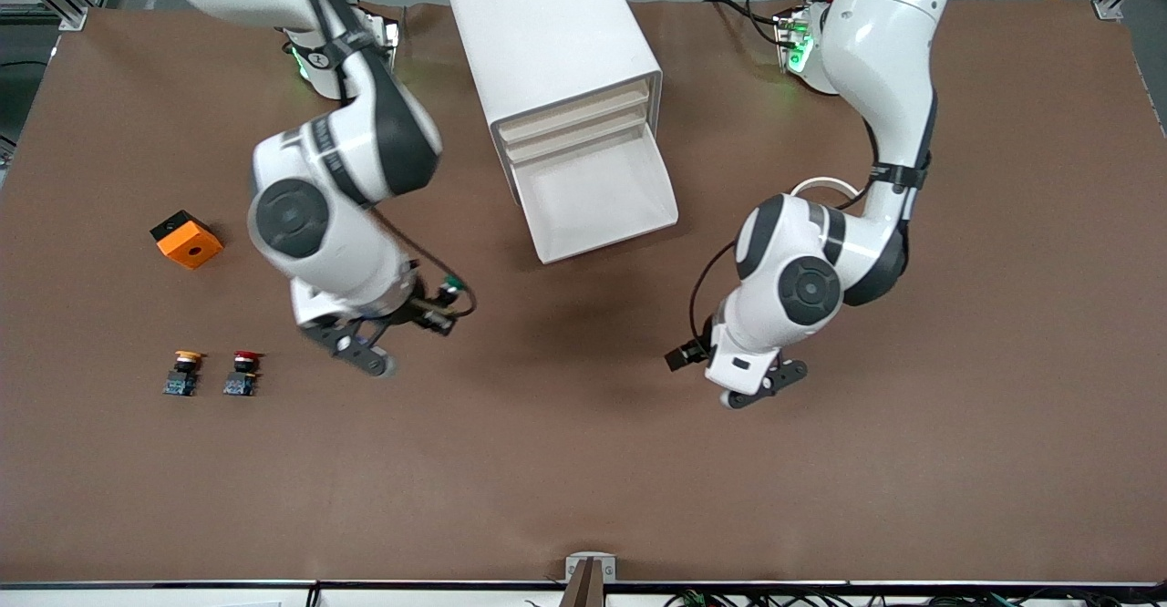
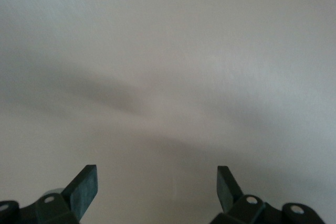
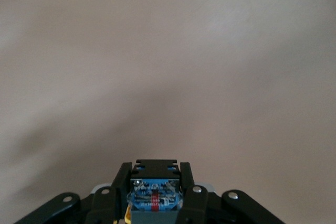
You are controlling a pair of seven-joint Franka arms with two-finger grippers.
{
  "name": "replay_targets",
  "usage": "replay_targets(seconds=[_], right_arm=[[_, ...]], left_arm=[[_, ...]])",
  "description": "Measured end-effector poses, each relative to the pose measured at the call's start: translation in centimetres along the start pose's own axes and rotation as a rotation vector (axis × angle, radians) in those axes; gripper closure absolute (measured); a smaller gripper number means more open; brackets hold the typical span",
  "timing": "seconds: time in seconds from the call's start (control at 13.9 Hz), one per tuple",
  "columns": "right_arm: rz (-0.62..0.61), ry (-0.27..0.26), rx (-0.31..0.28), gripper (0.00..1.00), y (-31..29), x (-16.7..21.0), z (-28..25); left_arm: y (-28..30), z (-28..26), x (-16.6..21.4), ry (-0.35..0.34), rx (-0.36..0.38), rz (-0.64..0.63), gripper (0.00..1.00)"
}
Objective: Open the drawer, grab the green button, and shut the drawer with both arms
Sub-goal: 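Carry the green button out with the right gripper while the left gripper reaches the drawer, then set the green button beside the red button while the left gripper pushes the drawer shut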
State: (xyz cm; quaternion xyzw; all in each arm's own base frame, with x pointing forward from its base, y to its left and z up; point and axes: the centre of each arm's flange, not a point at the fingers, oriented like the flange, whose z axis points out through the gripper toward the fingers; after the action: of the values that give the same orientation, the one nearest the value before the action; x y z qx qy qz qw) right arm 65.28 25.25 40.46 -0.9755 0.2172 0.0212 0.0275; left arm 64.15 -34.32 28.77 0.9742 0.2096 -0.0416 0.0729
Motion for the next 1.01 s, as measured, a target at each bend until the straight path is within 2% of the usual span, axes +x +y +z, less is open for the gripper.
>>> replay_targets(seconds=[0.14,0.36,0.58,0.79,1.01], right_arm=[[-0.109,0.024,0.012,0.59,4.6,3.8,3.0],[-0.282,0.087,0.023,0.59,11.3,7.9,7.4],[-0.387,0.113,0.006,0.59,17.9,11.8,10.4],[-0.398,0.09,-0.016,0.59,22.1,13.9,14.2],[-0.4,0.056,-0.025,0.59,22.1,13.6,16.9]], left_arm=[[1.0,1.0,-1.8,-0.003,0.006,-0.013,0.0],[2.1,2.6,-4.5,-0.009,0.019,-0.027,0.0],[2.8,4.5,-7.8,-0.006,0.027,0.001,0.0],[2.5,5.2,-11.1,-0.009,0.034,0.031,0.0],[1.9,6.1,-14.0,-0.024,0.061,0.02,0.0]])
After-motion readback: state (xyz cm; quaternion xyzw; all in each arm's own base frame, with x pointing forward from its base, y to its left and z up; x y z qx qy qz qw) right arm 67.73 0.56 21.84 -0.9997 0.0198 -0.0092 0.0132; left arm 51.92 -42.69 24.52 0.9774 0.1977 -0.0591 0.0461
